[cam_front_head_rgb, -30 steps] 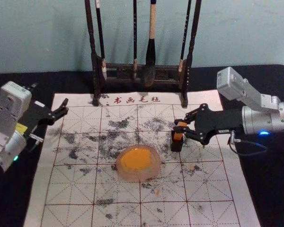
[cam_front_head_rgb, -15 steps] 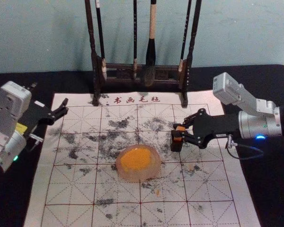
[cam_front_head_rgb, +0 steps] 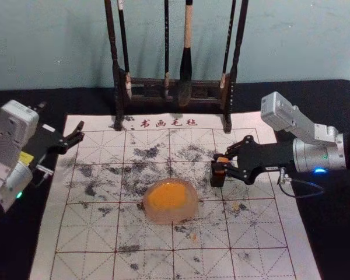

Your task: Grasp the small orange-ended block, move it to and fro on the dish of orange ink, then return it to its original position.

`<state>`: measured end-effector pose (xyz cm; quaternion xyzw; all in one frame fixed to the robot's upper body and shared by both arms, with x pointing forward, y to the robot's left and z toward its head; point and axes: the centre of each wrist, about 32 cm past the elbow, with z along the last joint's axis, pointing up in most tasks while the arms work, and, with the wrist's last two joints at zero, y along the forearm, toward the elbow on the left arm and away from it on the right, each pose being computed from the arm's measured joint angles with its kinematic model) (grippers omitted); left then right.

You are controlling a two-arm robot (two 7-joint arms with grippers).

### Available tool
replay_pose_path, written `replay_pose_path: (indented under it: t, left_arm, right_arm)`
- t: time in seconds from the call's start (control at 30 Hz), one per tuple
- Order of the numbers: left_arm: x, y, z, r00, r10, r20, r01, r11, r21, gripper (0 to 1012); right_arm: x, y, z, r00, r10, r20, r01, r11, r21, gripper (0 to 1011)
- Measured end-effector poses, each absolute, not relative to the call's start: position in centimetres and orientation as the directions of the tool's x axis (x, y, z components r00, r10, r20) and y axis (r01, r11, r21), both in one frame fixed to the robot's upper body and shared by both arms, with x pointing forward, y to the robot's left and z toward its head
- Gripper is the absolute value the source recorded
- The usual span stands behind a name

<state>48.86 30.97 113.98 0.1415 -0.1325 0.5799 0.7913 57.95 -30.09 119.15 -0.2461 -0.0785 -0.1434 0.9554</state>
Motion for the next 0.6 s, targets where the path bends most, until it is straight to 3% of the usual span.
replay_pose_path:
  t: [0.17,0.27,0.6]
  left_arm:
    - [48.86,30.97,113.98,0.292,0.880,0.374,-0.955,0.287,0.070,1001]
    - [48.86,30.97,113.98,0.292,0.880,0.374,-0.955,0.287,0.070,1001]
    - [48.86,30.97,113.98,0.292,0.880,0.374,-0.955,0.287,0.070,1001]
  right_arm:
    - [57.94,-30.09,119.16,0.947,-0.236,0.220,0.313,0.838,-0.447,133]
    - [57.93,-30.10,119.16,0.947,-0.236,0.219,0.312,0.838,-0.447,182]
    - [57.93,-30.12,119.20,0.947,-0.236,0.219,0.312,0.839,-0.446,498]
